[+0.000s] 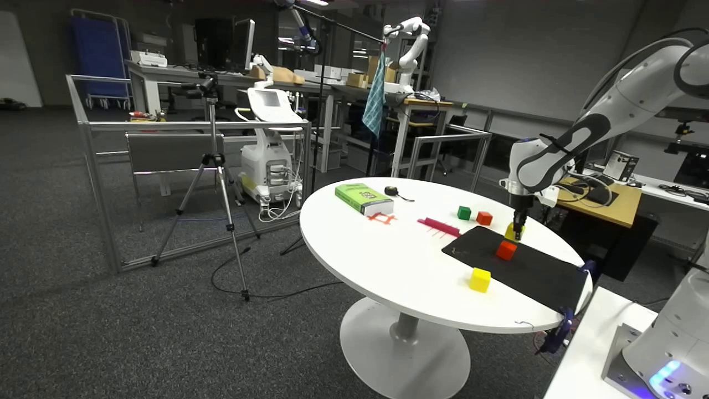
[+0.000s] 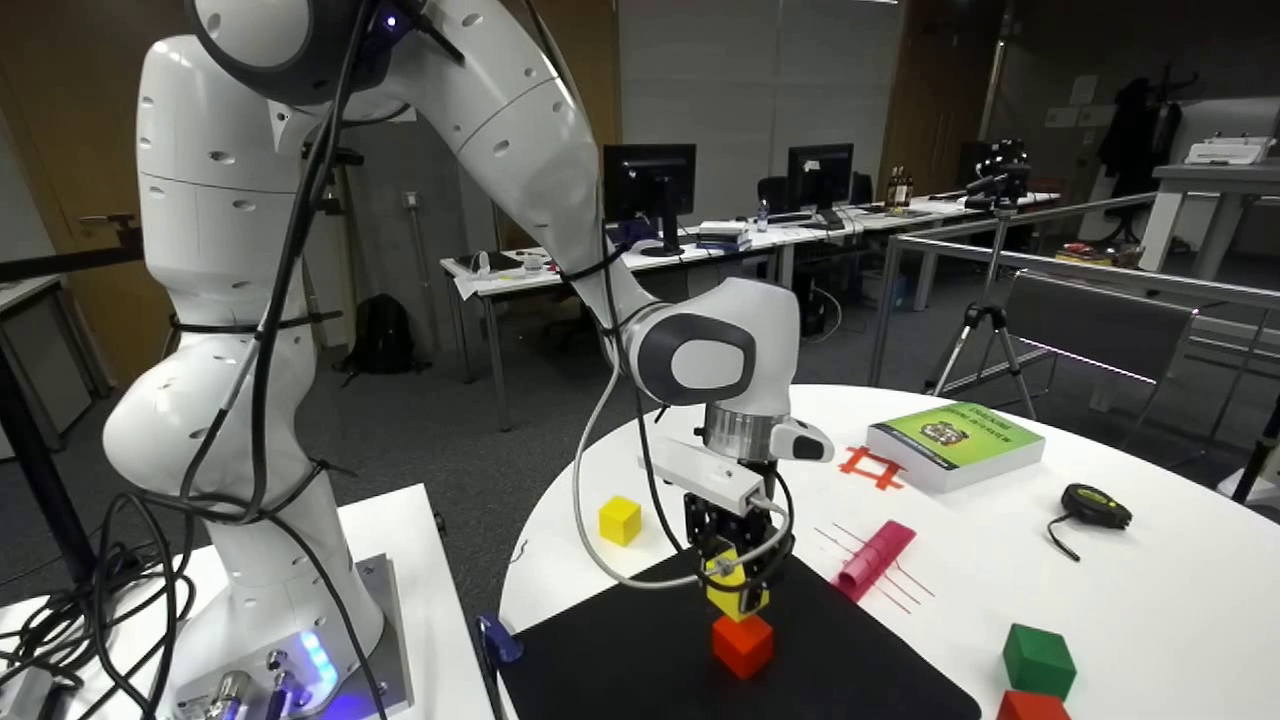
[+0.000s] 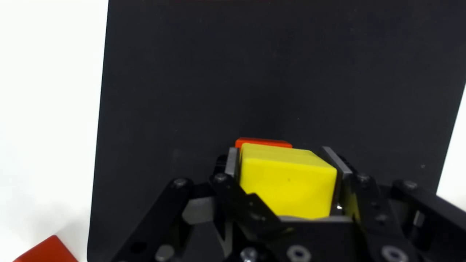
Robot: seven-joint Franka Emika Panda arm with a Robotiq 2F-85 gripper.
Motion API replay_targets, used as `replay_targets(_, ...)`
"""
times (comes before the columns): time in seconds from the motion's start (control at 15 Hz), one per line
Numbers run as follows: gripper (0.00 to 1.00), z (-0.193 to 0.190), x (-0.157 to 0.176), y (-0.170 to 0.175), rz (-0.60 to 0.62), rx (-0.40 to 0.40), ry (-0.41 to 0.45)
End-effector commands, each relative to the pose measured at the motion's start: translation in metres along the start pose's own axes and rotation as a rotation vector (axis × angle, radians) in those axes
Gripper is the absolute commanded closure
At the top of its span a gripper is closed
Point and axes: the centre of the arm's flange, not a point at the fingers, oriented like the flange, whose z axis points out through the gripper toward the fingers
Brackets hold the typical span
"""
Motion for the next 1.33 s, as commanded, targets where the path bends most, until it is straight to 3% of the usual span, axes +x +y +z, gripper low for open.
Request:
replay_targets(0.0, 0.68, 0.005, 0.003, 0.018, -0.028, -0.006, -0.011)
replay_targets(0.47, 0.68, 0.023, -0.008, 0.022, -0.066, 0.008, -0.041)
replay_targets(1.27, 0.68, 0.030, -0.008, 0.016, -0.058, 0.027, -0.018)
